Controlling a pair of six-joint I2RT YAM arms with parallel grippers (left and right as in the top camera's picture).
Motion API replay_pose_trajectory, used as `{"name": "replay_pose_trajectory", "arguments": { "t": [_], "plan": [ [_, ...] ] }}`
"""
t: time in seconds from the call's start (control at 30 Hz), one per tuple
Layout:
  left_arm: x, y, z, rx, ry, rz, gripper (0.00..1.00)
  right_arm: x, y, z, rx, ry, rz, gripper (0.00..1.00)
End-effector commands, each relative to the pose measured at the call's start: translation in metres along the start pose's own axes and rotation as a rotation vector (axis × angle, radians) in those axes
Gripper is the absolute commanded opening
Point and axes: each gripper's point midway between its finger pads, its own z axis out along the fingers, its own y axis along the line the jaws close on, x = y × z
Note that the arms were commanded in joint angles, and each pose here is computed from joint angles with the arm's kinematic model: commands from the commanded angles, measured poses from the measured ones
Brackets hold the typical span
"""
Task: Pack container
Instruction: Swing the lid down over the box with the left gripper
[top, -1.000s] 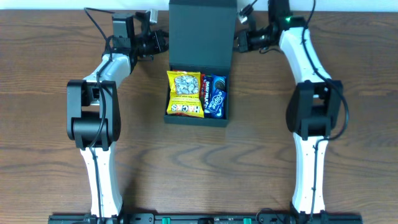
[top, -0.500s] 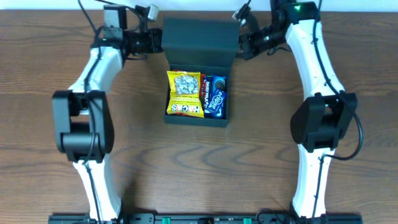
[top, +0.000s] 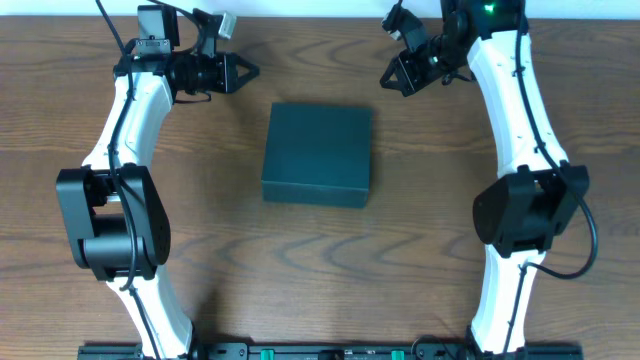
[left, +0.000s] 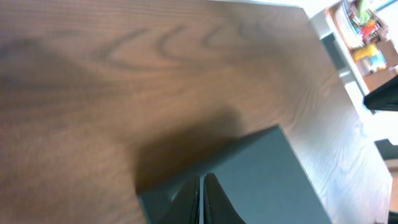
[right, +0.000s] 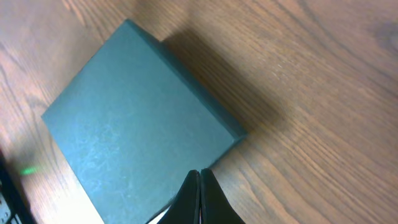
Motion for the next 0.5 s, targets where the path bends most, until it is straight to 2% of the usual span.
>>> {"name": "replay_pose_trajectory", "arguments": {
  "t": [0.0, 0.1, 0.27, 0.37, 0.47],
  "plan": [
    [0.005, -0.007, -0.002, -0.035, 0.038, 0.082, 0.05, 0.001, -0.007, -0.007, 0.052, 0.0, 0.084, 0.02],
    [0.028, -0.022, 0.007, -0.005, 0.13, 0.11, 0.05, 0.004, -0.014, -0.01, 0.084, 0.007, 0.202, 0.02],
    [0.073, -0.051, 0.027, 0.021, 0.319, 0.253, 0.05, 0.018, -0.014, -0.034, 0.163, 0.029, 0.362, 0.02],
    [0.1, -0.059, 0.033, -0.008, 0.445, 0.343, 0.06, 0.027, -0.001, -0.071, 0.265, 0.013, 0.442, 0.02],
    [0.121, -0.059, 0.029, -0.01, 0.53, 0.356, 0.05, 0.036, 0.012, -0.11, 0.392, -0.015, 0.448, 0.01]
  ]
}}
